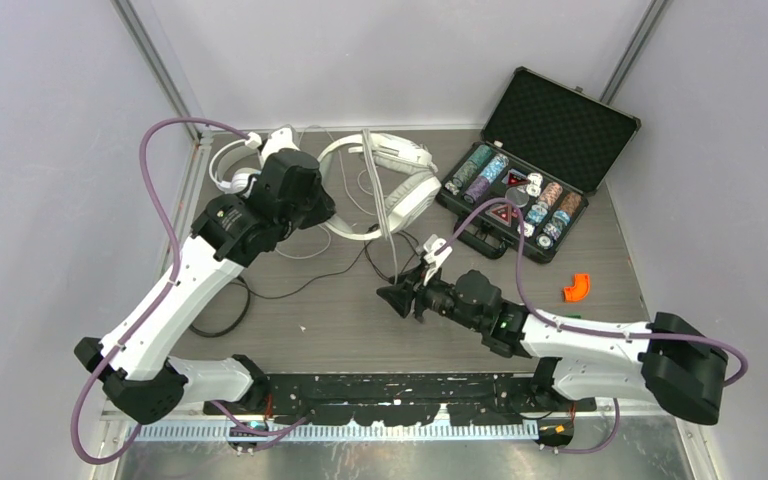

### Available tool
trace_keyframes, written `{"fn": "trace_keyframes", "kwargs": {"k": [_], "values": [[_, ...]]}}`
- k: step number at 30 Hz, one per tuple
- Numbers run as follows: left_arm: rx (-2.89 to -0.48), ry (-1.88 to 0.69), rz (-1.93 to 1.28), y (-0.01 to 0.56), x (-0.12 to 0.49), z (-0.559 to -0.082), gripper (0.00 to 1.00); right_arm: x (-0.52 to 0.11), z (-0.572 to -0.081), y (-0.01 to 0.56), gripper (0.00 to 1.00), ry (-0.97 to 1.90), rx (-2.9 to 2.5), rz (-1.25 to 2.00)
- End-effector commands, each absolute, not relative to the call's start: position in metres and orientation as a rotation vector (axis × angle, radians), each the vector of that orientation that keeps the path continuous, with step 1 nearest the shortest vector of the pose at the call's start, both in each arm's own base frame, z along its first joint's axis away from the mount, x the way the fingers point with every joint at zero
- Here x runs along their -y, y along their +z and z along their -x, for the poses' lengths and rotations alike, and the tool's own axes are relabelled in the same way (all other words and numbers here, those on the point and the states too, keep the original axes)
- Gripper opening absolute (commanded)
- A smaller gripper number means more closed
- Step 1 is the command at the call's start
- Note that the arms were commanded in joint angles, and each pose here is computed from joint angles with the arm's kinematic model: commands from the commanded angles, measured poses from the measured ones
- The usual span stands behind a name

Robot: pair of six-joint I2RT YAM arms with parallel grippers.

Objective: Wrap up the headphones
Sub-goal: Wrap the headphones cable around the headphones.

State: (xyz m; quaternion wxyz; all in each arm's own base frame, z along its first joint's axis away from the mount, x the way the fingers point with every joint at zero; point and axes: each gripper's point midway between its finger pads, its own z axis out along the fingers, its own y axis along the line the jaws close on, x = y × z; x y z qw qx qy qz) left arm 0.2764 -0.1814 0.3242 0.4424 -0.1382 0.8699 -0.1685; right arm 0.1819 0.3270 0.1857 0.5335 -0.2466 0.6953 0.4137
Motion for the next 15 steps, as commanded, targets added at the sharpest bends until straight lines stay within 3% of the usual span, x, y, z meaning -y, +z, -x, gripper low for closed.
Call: {"fn": "trace_keyframes", "kwargs": {"k": [1,15], "values": [[-1.996,-0.609,0.418,0.381,0.193,-0.285,0.0,-0.328,-0.193,0.194,0.48,0.916,-1.521,0.614],[-1.995,-0.626,0.421,0.384,0.195,-0.284,0.0,-0.318,-0.195,0.113,0.45,0.893,-1.641,0.541]]}}
